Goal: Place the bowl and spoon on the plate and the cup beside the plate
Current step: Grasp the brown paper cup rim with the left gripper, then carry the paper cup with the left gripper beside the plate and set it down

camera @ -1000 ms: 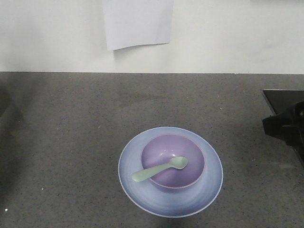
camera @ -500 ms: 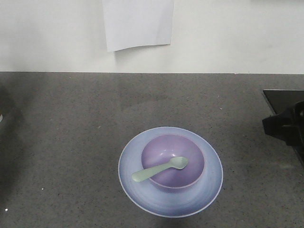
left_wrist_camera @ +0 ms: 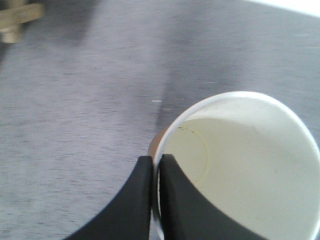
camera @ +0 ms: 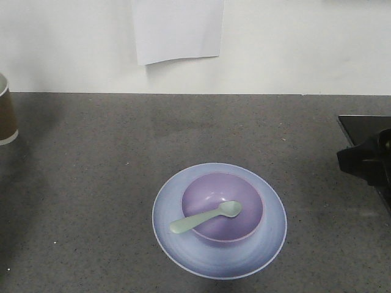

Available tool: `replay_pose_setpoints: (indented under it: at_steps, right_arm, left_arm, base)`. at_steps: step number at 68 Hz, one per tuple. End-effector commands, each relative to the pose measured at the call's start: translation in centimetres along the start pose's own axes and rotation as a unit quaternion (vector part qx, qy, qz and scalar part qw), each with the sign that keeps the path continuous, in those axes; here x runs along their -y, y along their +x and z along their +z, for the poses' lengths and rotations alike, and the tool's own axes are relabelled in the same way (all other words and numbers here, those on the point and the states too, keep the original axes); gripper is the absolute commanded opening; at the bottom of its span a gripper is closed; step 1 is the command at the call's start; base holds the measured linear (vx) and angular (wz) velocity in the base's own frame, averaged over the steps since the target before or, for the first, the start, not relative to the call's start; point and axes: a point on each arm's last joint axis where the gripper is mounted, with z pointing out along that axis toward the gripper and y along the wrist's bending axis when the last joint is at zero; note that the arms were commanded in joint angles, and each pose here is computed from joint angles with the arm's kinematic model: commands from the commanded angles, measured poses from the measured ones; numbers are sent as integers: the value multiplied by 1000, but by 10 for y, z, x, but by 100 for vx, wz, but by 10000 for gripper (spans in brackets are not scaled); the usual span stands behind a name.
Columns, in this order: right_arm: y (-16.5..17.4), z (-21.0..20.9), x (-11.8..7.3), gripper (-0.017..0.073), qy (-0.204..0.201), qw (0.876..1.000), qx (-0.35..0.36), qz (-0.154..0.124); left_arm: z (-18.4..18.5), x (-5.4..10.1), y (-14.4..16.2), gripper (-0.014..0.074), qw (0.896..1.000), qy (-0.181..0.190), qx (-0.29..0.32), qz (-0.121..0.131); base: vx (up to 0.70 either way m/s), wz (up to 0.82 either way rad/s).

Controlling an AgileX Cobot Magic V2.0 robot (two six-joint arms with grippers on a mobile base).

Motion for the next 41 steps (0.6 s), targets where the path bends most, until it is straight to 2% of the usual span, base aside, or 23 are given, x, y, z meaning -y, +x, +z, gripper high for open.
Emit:
replay_pose_setpoints:
  at_steps: [1,13,30,41]
  right_arm:
    - [-10,-10,1,532,3,999,49,-3]
    - [-10,-10,1,532,3,999,49,-3]
    - [-11,-10,0,532,0,998,56,0]
    - [-12,-10,-1,532,-6,998,62,3]
  left_arm:
    - [-43,10,-6,-8,997,57,57,1]
    - [-70,34,2,-8,990,126,57,21]
    - [-105,80,29,-8,977,186,44,99]
    - [-109,96,63,-8,969,208,28,128]
  base:
    - [0,0]
    - [0,0]
    - [0,0]
    - [0,0]
